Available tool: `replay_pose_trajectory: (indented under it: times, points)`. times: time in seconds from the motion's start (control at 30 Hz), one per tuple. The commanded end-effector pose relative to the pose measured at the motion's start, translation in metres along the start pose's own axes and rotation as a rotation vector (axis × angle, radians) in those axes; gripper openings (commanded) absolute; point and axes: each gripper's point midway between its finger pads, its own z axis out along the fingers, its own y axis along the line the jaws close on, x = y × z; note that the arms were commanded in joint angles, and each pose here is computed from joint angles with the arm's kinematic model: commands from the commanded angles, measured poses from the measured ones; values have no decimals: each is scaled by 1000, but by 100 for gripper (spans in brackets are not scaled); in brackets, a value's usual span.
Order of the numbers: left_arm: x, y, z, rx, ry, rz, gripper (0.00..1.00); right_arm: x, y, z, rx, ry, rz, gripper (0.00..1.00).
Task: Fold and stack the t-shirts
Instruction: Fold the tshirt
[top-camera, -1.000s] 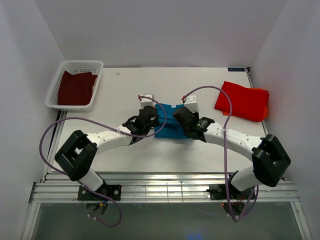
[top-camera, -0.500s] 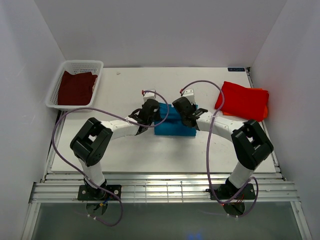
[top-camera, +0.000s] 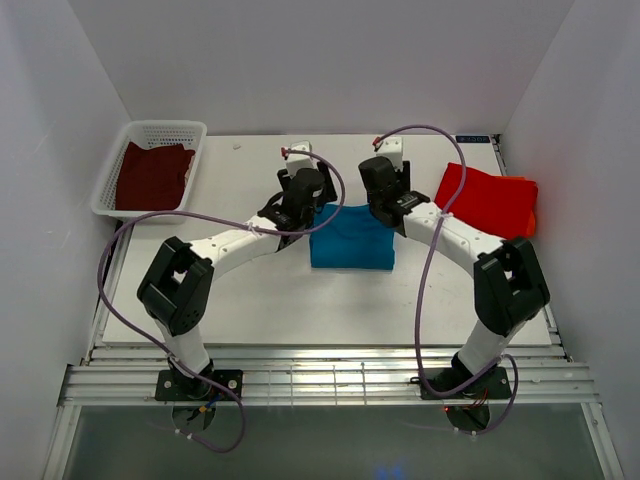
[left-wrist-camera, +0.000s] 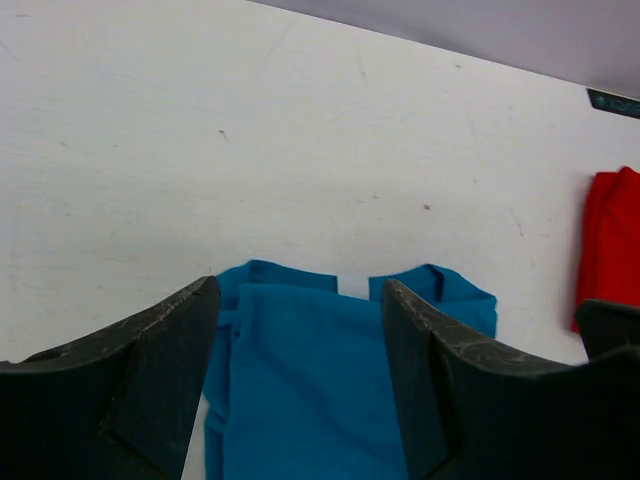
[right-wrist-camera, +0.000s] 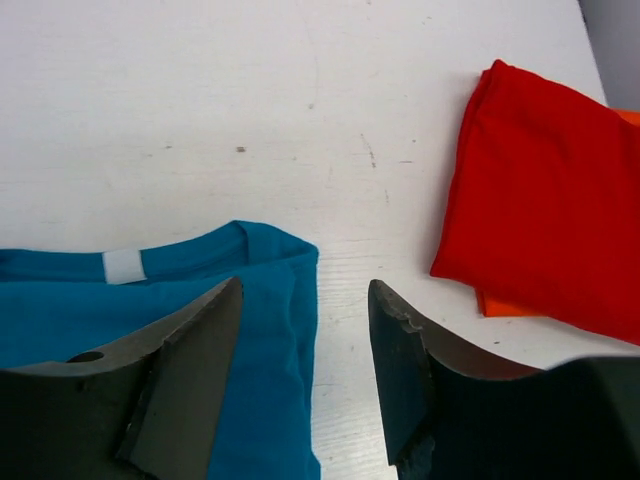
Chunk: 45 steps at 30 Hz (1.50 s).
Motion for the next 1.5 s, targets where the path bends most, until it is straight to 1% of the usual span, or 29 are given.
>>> replay_pose_trajectory:
  times: [0.0, 0.03, 0.07, 0.1, 0.13, 0.17, 0.2, 0.27, 0.3, 0.37, 0.4, 0.47, 0.5, 0.53, 0.7, 0.73, 0.83, 0.87, 0.93, 0.97, 1.03, 1.13, 1.27, 1.47]
  points:
    - [3, -32, -30, 102, 3, 11, 74, -13, 12, -20, -143, -56, 51, 59]
    - [12, -37, -32, 121, 25, 10, 71, -7, 15, -21, -166, -41, 51, 58]
    - [33, -49, -36, 172, 79, -1, 67, 3, 19, -22, -184, -9, 53, 57]
    - [44, -53, -38, 194, 111, -12, 60, 12, 24, -23, -212, 20, 55, 56]
    - [54, -57, -39, 218, 141, -21, 59, 24, 25, -23, -223, 52, 51, 56]
    - [67, -69, -43, 277, 190, -43, 59, 34, 26, -24, -232, 82, 54, 57]
    - [81, -72, -42, 291, 222, -38, 60, 40, 26, -24, -246, 100, 69, 61]
    - [96, -78, -40, 314, 262, -29, 68, 57, 29, -28, -311, 145, 80, 69]
    - [105, -82, -38, 329, 286, -24, 70, 62, 29, -29, -353, 168, 93, 76]
    - [115, -82, -35, 328, 308, -13, 73, 72, 24, -31, -373, 190, 102, 85]
    - [118, -81, -34, 325, 316, -8, 74, 76, 19, -29, -383, 202, 107, 95]
    - [128, -78, -30, 312, 333, 6, 74, 86, 9, -30, -381, 221, 105, 98]
    - [132, -77, -29, 309, 339, 11, 74, 89, 4, -29, -392, 233, 112, 91]
    - [141, -75, -27, 302, 359, 23, 74, 92, 1, -29, -401, 242, 118, 90]
    - [164, -63, -22, 254, 405, 36, 74, 120, -8, -27, -498, 305, 182, 90]
    - [166, -61, -22, 250, 408, 33, 75, 117, -6, -26, -521, 287, 195, 90]
    - [176, -54, -22, 236, 428, 42, 74, 132, -6, -24, -567, 330, 226, 90]
    - [180, -52, -23, 229, 434, 42, 74, 130, -5, -21, -573, 316, 236, 90]
    - [182, -50, -24, 226, 435, 42, 74, 142, -4, -20, -602, 348, 260, 90]
    - [184, -46, -25, 220, 438, 44, 74, 141, -6, -16, -609, 336, 284, 90]
    - [187, -44, -26, 214, 441, 46, 74, 149, -1, -19, -674, 353, 345, 90]
    - [187, -42, -27, 211, 440, 43, 74, 155, 1, -20, -712, 368, 418, 90]
    - [185, -40, -29, 209, 435, 44, 74, 165, 2, -19, -740, 392, 451, 90]
    - [185, -38, -30, 206, 431, 42, 74, 170, 19, -21, -822, 437, 505, 90]
